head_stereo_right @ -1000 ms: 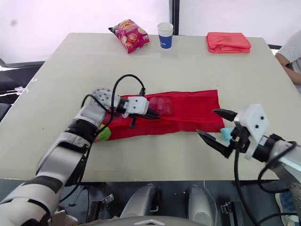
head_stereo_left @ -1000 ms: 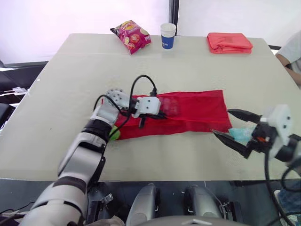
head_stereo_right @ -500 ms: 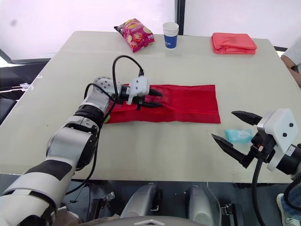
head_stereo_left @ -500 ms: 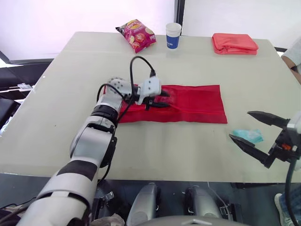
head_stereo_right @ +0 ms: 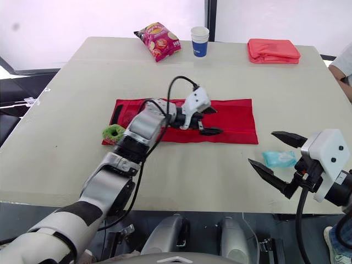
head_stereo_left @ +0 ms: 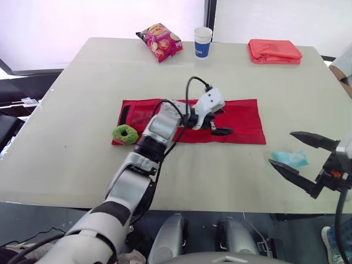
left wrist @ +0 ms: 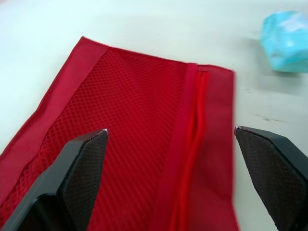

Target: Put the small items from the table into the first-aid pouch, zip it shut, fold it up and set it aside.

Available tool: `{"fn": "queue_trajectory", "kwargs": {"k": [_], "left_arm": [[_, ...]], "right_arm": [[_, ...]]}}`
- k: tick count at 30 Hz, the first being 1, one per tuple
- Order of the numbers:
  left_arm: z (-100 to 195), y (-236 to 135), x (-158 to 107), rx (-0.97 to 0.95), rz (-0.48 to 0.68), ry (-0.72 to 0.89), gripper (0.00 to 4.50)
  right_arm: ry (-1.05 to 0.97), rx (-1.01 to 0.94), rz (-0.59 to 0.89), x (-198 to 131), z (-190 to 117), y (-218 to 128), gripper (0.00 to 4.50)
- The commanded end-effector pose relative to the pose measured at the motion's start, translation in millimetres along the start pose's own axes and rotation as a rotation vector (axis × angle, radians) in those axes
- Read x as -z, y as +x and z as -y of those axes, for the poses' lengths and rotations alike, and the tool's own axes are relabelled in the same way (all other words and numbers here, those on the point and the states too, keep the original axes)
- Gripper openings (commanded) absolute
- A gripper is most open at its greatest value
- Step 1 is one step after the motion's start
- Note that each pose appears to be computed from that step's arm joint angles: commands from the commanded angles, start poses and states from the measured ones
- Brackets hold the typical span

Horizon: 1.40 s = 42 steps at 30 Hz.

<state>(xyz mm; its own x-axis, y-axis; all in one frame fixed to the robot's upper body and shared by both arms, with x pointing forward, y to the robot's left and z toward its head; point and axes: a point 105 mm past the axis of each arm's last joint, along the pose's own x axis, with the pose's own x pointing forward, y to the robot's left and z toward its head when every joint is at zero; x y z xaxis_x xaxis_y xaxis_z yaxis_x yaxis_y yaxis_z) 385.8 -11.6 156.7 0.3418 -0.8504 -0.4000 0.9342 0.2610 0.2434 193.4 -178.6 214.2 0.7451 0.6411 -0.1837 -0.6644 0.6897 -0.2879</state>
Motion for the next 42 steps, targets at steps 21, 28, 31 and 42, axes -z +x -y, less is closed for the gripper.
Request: {"fn": "queue_trajectory", "kwargs": {"k": [21, 28, 31, 42], "left_arm": [[-3.5, 36.6, -18.4, -0.045, -0.002, 0.154, 4.48], [-16.0, 31.2, -10.8, -0.099, -0.056, 0.204, 4.48], [-12.1, 33.0, -1.2, -0.077, -0.092, 0.235, 4.48], [-3.0, 38.3, 10.5, -0.025, -0.139, 0.299, 4.48]], "right_arm": [[-0.050, 0.075, -0.003, -6.0, 5.4, -11.7, 4.50], [-0.048, 0.072, -0.003, -5.8, 5.1, -10.9, 4.50], [-0.046, 0.070, -0.002, -5.7, 4.6, -10.5, 4.50], [-0.042, 0.074, -0.005, -5.4, 3.4, -10.5, 4.50]]}}
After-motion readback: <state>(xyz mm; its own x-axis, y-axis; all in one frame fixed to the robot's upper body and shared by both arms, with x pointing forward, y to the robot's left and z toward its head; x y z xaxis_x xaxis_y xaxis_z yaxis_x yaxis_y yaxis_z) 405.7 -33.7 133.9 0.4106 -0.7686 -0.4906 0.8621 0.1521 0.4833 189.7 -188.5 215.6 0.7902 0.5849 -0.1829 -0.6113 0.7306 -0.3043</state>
